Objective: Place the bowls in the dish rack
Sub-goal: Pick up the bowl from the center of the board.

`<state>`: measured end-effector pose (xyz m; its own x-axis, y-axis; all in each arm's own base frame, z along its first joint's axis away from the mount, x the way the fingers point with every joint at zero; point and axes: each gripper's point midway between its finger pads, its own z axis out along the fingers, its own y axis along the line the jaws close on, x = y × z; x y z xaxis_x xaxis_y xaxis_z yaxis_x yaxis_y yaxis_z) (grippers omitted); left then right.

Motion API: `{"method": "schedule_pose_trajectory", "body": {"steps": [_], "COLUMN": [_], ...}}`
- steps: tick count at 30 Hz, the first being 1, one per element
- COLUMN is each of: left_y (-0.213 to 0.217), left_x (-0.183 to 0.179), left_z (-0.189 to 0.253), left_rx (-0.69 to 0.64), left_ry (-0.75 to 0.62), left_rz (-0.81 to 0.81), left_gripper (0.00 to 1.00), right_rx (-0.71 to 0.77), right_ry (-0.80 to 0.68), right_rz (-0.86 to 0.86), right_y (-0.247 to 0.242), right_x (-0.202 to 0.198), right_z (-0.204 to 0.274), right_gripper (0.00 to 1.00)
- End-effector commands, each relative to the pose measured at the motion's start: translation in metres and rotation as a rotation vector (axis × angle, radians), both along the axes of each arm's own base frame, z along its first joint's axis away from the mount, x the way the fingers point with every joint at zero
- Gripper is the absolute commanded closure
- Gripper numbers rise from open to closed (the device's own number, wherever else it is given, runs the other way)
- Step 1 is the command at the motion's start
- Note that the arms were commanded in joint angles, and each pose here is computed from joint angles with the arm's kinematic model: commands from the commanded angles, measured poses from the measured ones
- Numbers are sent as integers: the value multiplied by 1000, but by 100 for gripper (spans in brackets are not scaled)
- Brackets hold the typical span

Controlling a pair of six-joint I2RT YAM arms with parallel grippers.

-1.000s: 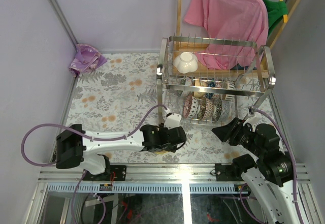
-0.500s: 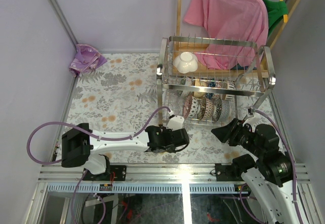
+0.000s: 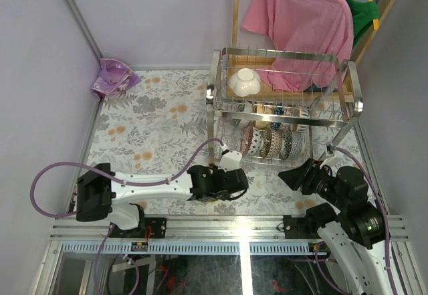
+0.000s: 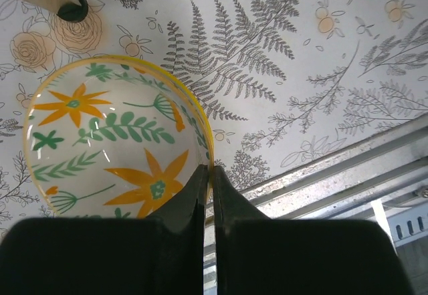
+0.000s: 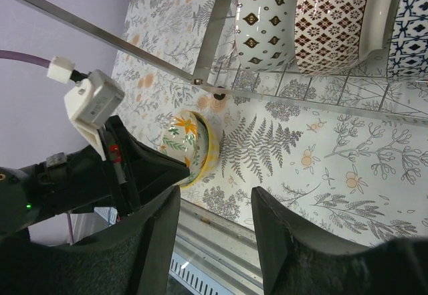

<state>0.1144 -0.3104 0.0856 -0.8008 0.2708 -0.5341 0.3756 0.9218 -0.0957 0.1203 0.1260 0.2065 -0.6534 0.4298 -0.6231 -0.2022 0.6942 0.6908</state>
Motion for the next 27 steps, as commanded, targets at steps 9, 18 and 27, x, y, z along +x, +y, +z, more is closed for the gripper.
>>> {"method": "schedule_pose_trajectory", "body": {"steps": [9,18,27], "left_y": [1,13,23], "left_x": [12,10,10], "left_z": [64,79,85], "left_rx": [-176,-338,-425], "left_ry": [-110,-125,-139], "left_rz": [77,121,151], "left_gripper": [100,100,100], "right_rx": [53,77,129], "right_ry": [70,171,260], "right_rz": [137,266,346], "right_y": [18,38,58], "right_x": [-21,-20,-3], "right_z": [-5,-22,-32], "right_gripper": [46,45,40]}}
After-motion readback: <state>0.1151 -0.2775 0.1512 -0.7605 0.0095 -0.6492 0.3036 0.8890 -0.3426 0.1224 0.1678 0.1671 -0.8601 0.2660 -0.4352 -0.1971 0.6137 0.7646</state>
